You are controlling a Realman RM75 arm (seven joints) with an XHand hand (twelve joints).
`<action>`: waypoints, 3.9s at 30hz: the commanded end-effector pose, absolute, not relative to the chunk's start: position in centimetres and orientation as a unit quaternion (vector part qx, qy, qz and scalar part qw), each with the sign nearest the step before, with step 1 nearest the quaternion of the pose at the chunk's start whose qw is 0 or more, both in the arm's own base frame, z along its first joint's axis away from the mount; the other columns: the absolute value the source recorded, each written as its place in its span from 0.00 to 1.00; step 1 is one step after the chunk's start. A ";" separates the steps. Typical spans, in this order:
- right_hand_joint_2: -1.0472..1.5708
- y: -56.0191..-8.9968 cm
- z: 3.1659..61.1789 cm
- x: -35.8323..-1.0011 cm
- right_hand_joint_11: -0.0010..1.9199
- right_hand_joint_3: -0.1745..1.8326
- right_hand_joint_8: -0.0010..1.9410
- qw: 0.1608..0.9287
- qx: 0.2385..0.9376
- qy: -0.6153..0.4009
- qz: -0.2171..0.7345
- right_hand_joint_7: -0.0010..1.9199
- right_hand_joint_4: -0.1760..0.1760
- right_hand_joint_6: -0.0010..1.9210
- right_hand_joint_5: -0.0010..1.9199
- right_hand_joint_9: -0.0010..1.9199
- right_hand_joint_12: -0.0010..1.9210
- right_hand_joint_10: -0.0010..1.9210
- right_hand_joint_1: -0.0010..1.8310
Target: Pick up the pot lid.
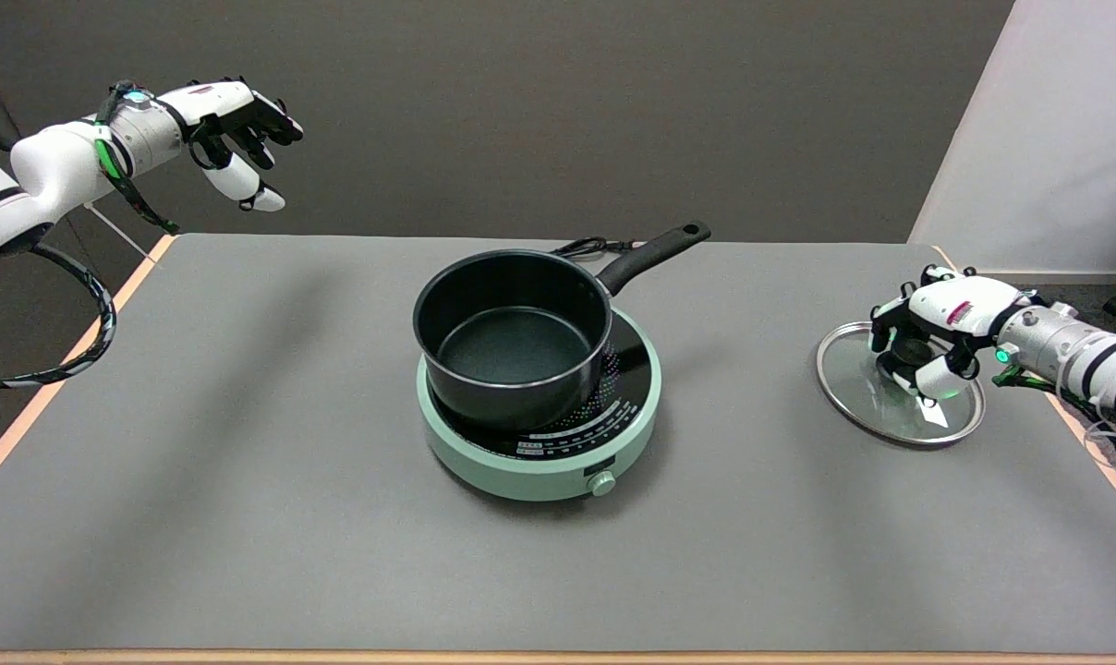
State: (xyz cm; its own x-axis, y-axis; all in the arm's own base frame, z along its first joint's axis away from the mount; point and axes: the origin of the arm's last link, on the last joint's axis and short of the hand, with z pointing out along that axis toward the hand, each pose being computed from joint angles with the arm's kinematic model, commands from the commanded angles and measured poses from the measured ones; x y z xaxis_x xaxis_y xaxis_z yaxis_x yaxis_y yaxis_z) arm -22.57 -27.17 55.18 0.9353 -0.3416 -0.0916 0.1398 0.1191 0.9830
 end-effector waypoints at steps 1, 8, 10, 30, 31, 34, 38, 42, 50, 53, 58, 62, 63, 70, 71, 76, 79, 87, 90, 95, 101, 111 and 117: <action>0.67 -26.5 56.1 -22.7 0.00 0.55 0.22 0.751 0.635 -0.083 -0.162 0.43 0.92 0.38 0.36 0.41 0.85 0.37 0.56; 0.67 -26.3 56.4 -23.2 0.00 0.53 0.20 0.753 0.630 -0.092 -0.167 0.43 0.89 0.35 0.36 0.39 0.83 0.38 0.57; 0.67 -26.3 56.4 -23.2 0.00 0.53 0.19 0.752 0.630 -0.092 -0.167 0.42 0.90 0.34 0.36 0.39 0.82 0.38 0.58; 0.83 -26.6 56.2 -23.0 0.01 0.24 0.77 0.750 0.635 -0.092 -0.162 0.36 0.81 0.66 0.25 0.29 0.84 0.73 0.71; 0.83 -26.6 56.1 -23.0 0.01 0.25 0.79 0.749 0.635 -0.092 -0.162 0.35 0.81 0.69 0.24 0.28 0.85 0.76 0.71; 0.82 -26.7 56.1 -23.0 0.02 0.28 0.83 0.749 0.636 -0.092 -0.162 0.33 0.89 0.78 0.21 0.26 0.87 0.83 0.70; 0.82 -26.7 56.0 -23.0 0.03 0.31 0.85 0.748 0.638 -0.092 -0.162 0.33 0.92 0.83 0.21 0.26 0.89 0.90 0.73; 0.82 -26.7 55.9 -23.0 0.03 0.30 0.84 0.748 0.638 -0.095 -0.156 0.32 1.00 0.85 0.20 0.28 0.91 0.95 0.80; 0.80 -26.8 55.9 -22.9 0.04 0.34 0.83 0.749 0.638 -0.097 -0.149 0.34 1.00 0.85 0.19 0.28 0.93 0.97 0.80; 0.79 -26.8 56.0 -22.9 0.05 0.37 0.84 0.750 0.637 -0.097 -0.149 0.34 1.00 0.86 0.19 0.28 0.93 0.98 0.80; 0.79 -26.9 56.0 -22.8 0.06 0.38 0.84 0.750 0.637 -0.097 -0.148 0.34 1.00 0.86 0.19 0.28 0.93 0.97 0.80; 0.79 -27.0 56.0 -22.4 0.06 0.38 0.84 0.754 0.637 -0.103 -0.126 0.34 0.97 0.85 0.19 0.28 0.92 0.98 0.80; 0.78 -27.0 56.1 -22.1 0.06 0.40 0.84 0.755 0.637 -0.107 -0.114 0.34 1.00 0.86 0.19 0.29 0.94 0.98 0.80; 0.82 -27.5 55.7 -21.1 0.00 0.30 0.82 0.746 0.651 -0.116 -0.078 0.33 0.96 0.83 0.16 0.27 0.97 0.97 0.79; 0.81 -27.5 55.7 -21.0 0.00 0.30 0.81 0.746 0.652 -0.115 -0.078 0.34 0.94 0.83 0.15 0.28 0.97 0.97 0.80; 0.80 -27.8 55.7 -20.9 0.00 0.35 0.84 0.745 0.653 -0.114 -0.077 0.35 0.99 0.79 0.20 0.26 1.00 1.00 0.71; 0.79 -27.8 55.7 -20.8 0.00 0.35 0.84 0.746 0.652 -0.113 -0.076 0.35 0.98 0.79 0.20 0.26 1.00 1.00 0.71; 0.79 -27.9 55.6 -20.4 0.00 0.37 0.84 0.745 0.654 -0.109 -0.073 0.36 0.97 0.78 0.20 0.25 1.00 1.00 0.71; 0.79 -27.9 55.7 -20.5 0.00 0.37 0.84 0.745 0.653 -0.109 -0.073 0.36 0.97 0.78 0.20 0.24 1.00 1.00 0.71; 0.79 -28.0 55.7 -20.3 0.00 0.37 0.84 0.746 0.653 -0.108 -0.071 0.36 0.96 0.79 0.20 0.24 1.00 1.00 0.71; 0.78 -28.3 55.7 -19.1 0.00 0.37 0.83 0.743 0.658 -0.124 -0.016 0.36 0.98 0.79 0.20 0.26 1.00 1.00 0.71; 0.78 -28.6 55.7 -16.9 0.00 0.38 0.83 0.725 0.658 -0.177 0.102 0.37 1.00 0.79 0.20 0.28 1.00 1.00 0.72; 0.78 -28.7 55.8 -16.2 0.00 0.38 0.82 0.701 0.654 -0.217 0.180 0.37 1.00 0.80 0.20 0.29 1.00 1.00 0.72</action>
State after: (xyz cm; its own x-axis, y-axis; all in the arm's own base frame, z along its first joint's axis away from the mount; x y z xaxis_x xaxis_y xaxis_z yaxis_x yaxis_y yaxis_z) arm -18.62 -28.36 55.65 0.9578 -0.1614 0.2378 -0.2170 0.1364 0.9666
